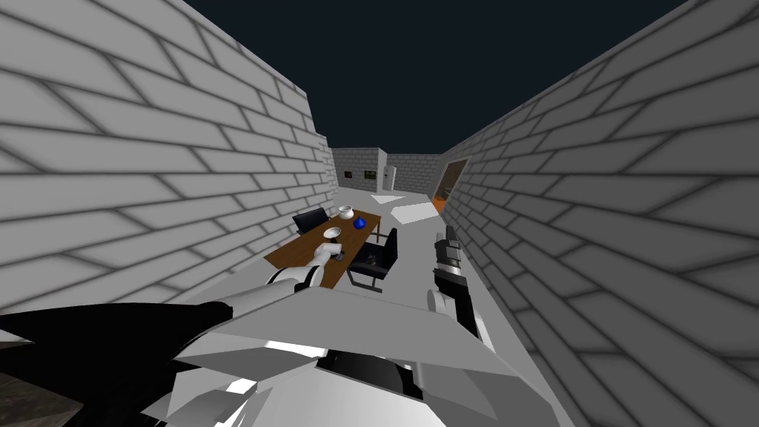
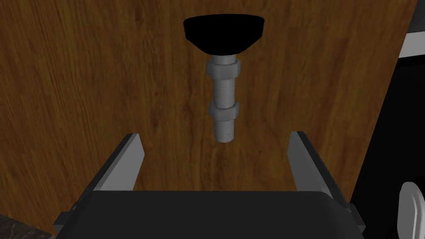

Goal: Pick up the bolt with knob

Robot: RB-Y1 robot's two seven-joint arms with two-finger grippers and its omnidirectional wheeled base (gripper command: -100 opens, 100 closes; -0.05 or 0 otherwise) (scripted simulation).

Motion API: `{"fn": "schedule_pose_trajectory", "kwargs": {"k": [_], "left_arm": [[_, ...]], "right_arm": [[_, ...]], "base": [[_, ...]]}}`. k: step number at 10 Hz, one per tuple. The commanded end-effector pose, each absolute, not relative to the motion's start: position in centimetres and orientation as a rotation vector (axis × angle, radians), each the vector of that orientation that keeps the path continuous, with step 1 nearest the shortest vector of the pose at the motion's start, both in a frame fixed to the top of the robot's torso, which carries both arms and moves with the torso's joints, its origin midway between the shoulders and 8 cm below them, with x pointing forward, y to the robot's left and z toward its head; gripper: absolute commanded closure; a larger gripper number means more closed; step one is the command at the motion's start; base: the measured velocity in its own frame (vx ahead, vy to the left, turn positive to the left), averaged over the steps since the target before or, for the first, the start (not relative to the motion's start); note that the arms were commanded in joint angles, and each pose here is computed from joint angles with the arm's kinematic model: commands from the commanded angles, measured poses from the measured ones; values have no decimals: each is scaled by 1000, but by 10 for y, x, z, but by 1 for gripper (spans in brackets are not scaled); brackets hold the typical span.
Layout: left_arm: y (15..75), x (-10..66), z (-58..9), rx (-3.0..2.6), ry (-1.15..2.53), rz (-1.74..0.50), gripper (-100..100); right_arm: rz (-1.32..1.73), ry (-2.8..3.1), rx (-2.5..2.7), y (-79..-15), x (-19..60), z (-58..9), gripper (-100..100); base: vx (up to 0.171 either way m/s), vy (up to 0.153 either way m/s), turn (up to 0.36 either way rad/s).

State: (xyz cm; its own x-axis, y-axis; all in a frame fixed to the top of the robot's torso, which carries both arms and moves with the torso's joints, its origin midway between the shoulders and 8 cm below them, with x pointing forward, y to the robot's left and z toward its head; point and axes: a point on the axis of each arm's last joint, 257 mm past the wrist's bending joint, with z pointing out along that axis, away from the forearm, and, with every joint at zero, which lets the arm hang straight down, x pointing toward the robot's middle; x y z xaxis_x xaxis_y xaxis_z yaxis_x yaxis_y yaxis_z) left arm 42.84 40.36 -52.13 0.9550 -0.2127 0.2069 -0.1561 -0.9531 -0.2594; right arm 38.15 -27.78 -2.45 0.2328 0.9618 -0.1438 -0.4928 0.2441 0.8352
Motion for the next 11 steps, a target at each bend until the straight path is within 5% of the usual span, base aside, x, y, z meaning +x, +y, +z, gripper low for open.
{"fn": "schedule_pose_trajectory", "kwargs": {"k": [1, 2, 3, 7, 8, 11], "left_arm": [[404, 428, -521, -2866, 274, -342, -100], [403, 428, -521, -2867, 272, -340, 0], [403, 421, -530, -2867, 282, -344, -100], [403, 413, -540, -2866, 291, -351, -100], [403, 412, -540, -2866, 292, -351, 100], [403, 413, -540, -2865, 292, -351, 100]], "right_arm": [[1140, 770, 751, -278, 382, -24, 0], [1140, 769, 751, -278, 382, -24, 0], [1140, 769, 751, -278, 382, -24, 0], [1140, 769, 751, -278, 382, -24, 0], [1140, 769, 751, -278, 382, -24, 0], [1140, 769, 751, -278, 382, -24, 0]], "base": [[62, 21, -22], [12, 4, 4], [55, 1, 41], [68, 4, 27], [5, 0, 0], [0, 0, 0]]}}
